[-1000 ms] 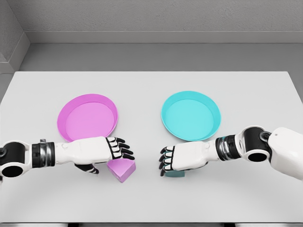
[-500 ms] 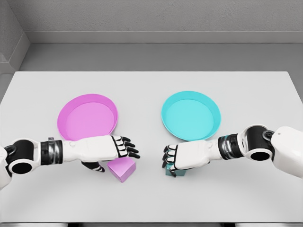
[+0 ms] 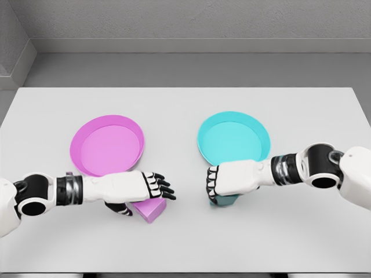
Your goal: Place the blocks in the corresponding plates according to their colors
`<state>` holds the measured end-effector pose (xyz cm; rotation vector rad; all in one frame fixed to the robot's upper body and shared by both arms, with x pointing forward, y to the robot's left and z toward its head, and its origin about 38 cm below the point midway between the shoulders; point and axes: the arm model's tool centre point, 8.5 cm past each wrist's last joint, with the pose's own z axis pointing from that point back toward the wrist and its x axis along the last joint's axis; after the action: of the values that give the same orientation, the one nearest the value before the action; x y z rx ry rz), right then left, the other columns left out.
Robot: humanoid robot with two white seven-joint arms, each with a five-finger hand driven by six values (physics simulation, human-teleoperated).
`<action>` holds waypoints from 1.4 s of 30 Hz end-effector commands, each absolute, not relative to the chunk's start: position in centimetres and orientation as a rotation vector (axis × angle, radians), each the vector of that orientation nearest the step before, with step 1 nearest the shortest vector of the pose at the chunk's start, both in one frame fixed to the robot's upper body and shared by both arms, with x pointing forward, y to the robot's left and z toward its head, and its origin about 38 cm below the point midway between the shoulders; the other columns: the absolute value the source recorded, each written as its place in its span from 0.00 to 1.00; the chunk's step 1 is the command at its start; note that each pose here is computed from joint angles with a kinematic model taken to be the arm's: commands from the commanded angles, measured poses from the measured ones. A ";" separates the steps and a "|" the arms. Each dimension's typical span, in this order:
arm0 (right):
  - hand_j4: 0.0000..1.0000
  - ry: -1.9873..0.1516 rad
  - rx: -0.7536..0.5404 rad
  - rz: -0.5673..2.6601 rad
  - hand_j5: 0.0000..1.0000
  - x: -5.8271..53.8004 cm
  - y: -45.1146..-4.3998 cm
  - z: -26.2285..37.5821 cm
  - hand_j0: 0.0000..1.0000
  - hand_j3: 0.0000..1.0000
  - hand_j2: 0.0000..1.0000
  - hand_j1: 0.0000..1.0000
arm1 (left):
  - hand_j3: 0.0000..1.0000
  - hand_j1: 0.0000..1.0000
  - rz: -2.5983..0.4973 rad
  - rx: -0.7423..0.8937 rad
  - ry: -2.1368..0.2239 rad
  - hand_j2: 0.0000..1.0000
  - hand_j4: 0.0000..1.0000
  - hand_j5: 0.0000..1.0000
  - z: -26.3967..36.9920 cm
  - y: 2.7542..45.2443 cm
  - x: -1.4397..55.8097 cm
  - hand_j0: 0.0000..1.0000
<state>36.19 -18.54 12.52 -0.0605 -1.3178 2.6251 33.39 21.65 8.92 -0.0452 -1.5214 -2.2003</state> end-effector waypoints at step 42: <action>0.54 -1.264 -0.317 2.515 0.54 44.0 -21.1 16.4 0.54 0.54 0.54 0.54 | 0.59 0.59 -2.189 -0.053 -1.471 0.59 0.59 0.59 7.2 21.7 34.1 0.59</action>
<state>43.80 -21.04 16.81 -0.3252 -1.2706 2.5299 34.16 21.68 7.24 -0.0496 -1.4691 -2.1962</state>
